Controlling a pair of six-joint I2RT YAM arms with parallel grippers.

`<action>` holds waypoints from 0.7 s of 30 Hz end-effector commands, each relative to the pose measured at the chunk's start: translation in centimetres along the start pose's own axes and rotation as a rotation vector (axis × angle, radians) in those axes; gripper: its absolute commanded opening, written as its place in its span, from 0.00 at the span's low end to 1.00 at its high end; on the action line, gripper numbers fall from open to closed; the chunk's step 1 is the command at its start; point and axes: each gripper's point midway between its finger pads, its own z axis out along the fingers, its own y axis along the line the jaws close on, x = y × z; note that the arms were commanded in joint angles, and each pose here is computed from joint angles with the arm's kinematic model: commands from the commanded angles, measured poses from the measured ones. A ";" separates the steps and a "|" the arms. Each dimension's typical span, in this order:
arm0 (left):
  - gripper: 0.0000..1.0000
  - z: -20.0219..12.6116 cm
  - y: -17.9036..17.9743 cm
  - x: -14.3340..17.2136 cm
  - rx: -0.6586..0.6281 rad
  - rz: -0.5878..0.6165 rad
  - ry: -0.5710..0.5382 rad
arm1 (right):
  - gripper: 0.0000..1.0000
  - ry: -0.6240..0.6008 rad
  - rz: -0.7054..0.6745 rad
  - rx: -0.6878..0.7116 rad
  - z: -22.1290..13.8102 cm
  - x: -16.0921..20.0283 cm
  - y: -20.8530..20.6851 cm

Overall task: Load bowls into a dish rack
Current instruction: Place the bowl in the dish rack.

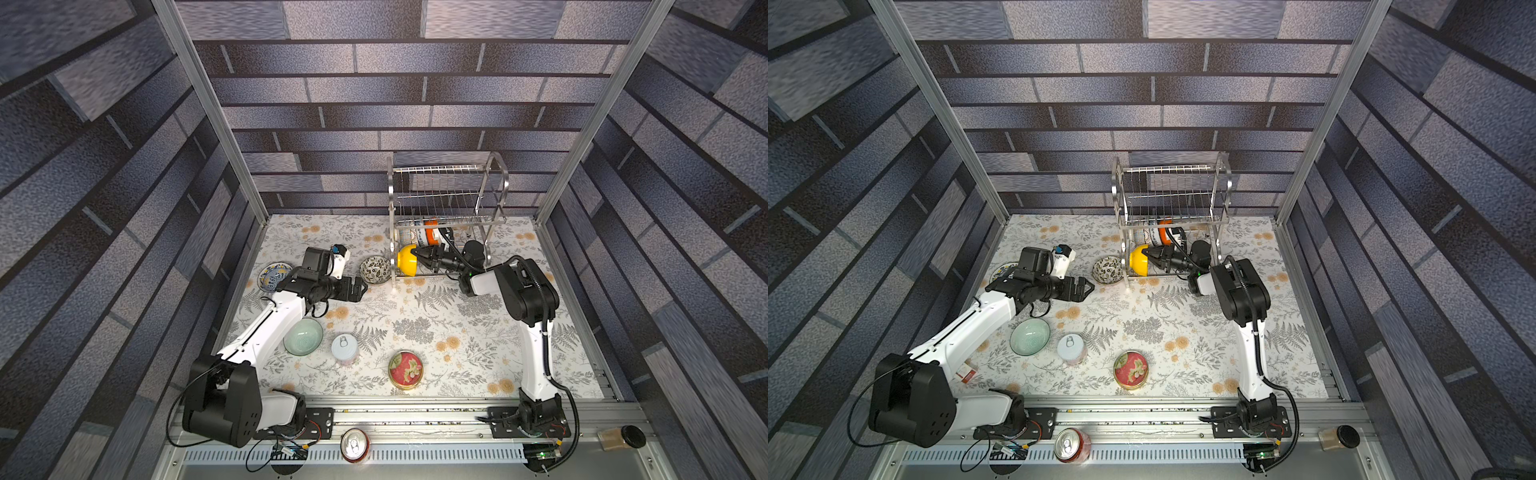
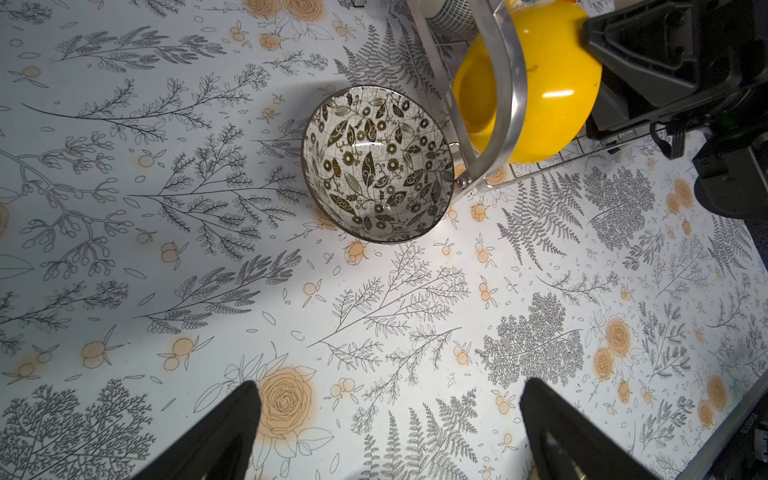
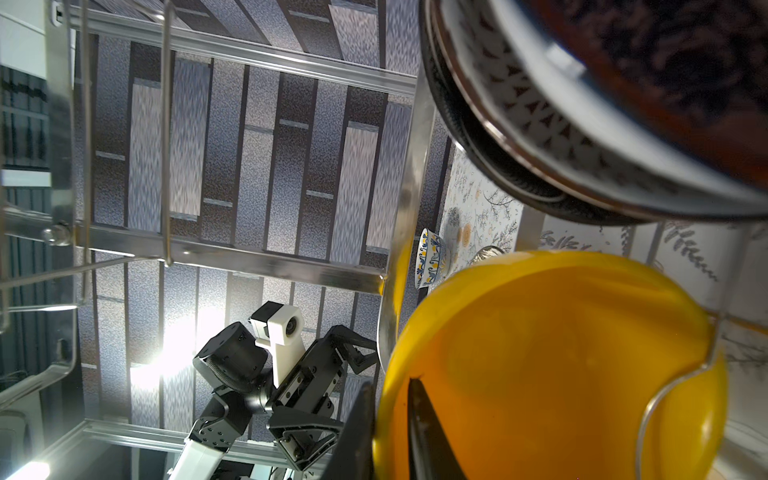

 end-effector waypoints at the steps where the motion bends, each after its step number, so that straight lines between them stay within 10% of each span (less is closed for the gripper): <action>1: 1.00 -0.3 -0.2 -0.8 0.012 0.014 -0.007 | 0.22 0.023 0.000 0.023 -0.1 0.1 -0.5; 21: 1.00 -1.1 1.5 -1.2 -0.093 -0.004 -0.032 | 0.54 -0.002 -0.104 0.090 -1.0 0.5 2.5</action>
